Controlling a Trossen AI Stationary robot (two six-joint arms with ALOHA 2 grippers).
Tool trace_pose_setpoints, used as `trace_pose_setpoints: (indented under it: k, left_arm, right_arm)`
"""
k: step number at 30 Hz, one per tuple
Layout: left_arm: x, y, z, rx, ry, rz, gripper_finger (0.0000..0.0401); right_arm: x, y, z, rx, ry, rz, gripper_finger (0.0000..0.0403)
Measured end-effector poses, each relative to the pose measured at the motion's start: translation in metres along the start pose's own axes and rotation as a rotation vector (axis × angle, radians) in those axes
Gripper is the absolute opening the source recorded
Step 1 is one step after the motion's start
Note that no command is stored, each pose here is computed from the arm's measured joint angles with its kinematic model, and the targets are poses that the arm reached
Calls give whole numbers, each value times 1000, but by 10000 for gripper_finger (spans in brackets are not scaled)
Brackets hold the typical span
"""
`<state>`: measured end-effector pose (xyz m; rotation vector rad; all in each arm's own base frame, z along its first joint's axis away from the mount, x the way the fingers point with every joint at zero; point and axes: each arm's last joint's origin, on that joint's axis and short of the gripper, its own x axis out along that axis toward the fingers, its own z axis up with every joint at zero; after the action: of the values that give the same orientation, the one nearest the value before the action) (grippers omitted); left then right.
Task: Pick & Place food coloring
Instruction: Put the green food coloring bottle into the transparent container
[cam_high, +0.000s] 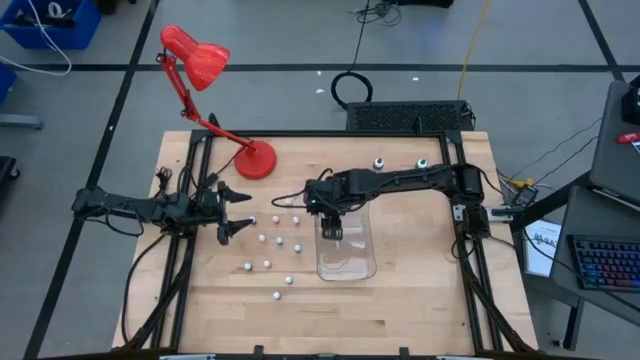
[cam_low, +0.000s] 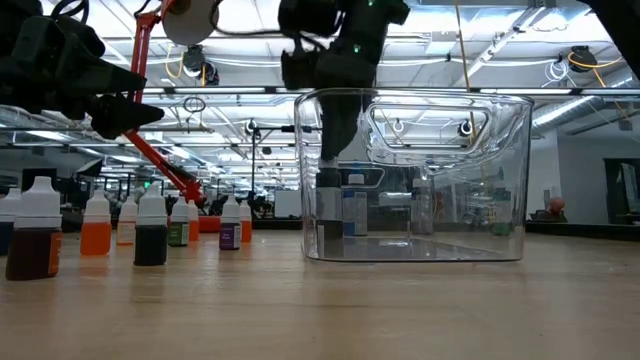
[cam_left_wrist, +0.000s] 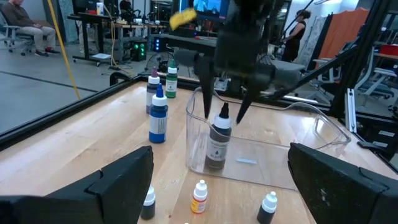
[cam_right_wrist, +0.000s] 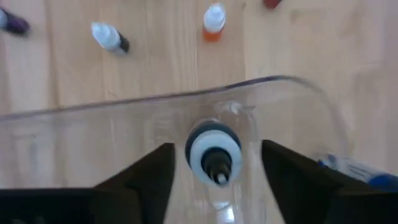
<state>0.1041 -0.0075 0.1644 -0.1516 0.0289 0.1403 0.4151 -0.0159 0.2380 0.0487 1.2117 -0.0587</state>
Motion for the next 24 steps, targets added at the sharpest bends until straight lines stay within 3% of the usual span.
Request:
trace_pose_setpoints:
  k: [5,8,11,15,24]
  left_arm:
    - [0,0,0,0,0,0,365]
    - [0,0,0,0,0,0,365]
    - [0,0,0,0,0,0,365]
    - [0,0,0,0,0,0,365]
    - [0,0,0,0,0,0,365]
  right_arm:
    - [-34,-2,-2,35,-69,-48,282]
    - [-64,-4,-10,39,-87,-110,285]
    - [-94,-9,-28,59,-40,-255,278]
    - [-125,-22,-62,135,-20,-462,265]
    - [-145,-86,-160,512,32,-601,254]
